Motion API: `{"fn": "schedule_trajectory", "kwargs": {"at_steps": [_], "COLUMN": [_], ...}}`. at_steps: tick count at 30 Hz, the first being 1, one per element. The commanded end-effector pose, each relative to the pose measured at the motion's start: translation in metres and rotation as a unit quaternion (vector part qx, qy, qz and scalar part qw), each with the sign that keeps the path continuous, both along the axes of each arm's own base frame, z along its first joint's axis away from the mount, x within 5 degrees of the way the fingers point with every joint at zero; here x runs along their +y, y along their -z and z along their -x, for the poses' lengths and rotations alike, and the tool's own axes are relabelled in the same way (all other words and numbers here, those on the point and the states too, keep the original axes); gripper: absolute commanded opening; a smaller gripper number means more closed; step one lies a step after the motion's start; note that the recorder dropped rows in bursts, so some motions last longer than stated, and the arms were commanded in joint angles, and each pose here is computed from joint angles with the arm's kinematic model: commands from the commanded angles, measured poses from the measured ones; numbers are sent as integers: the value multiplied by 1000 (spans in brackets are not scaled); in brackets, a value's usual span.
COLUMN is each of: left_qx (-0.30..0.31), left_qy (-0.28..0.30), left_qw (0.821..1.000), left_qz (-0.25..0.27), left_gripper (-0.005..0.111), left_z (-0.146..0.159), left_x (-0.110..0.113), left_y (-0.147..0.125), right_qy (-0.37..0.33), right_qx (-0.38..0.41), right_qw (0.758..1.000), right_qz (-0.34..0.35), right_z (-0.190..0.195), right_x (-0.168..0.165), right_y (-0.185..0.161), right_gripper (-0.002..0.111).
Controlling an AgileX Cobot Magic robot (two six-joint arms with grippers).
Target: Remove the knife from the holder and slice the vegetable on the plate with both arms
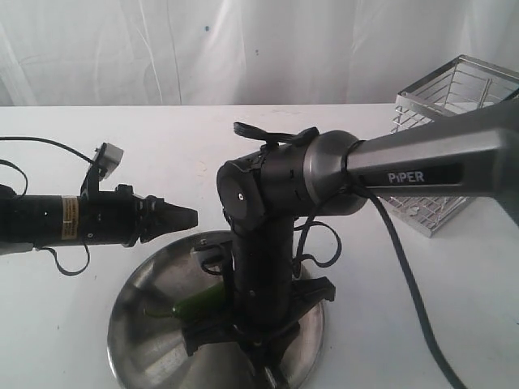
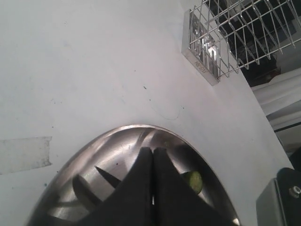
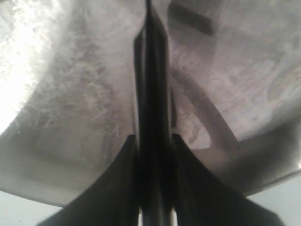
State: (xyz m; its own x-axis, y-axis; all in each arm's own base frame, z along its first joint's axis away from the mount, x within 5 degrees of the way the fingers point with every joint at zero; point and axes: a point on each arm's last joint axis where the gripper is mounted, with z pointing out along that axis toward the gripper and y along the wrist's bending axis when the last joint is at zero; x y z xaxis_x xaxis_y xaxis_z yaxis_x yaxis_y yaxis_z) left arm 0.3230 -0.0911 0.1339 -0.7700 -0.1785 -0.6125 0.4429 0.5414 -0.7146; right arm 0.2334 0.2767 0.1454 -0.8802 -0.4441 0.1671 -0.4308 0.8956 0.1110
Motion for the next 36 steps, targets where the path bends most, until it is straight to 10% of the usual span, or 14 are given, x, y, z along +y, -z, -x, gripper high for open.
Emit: {"fn": "schedule_trajectory", "kwargs": {"at_steps": [1,27,36], "left_qx": [-9,-23,-29], "left_qy": [5,19,22], "left_qw": [1000,1000,999], "left_qz": [1,-2,-5], "left_gripper": [0,0,0], "left_z": [1,2,2], "left_x": [-2,-3,-3], "left_y": [-1,-2,-2], "right_qy": [5,-24,-19], "right_qx": [-4,32,12], "right_qw": [1000,999,1000], "right_qz": [14,21,-1], "right_z": [-2,1,-3], "right_x": [-5,-14,-9], "right_y": [-1,-9,-8], "right_gripper": [0,0,17]}}
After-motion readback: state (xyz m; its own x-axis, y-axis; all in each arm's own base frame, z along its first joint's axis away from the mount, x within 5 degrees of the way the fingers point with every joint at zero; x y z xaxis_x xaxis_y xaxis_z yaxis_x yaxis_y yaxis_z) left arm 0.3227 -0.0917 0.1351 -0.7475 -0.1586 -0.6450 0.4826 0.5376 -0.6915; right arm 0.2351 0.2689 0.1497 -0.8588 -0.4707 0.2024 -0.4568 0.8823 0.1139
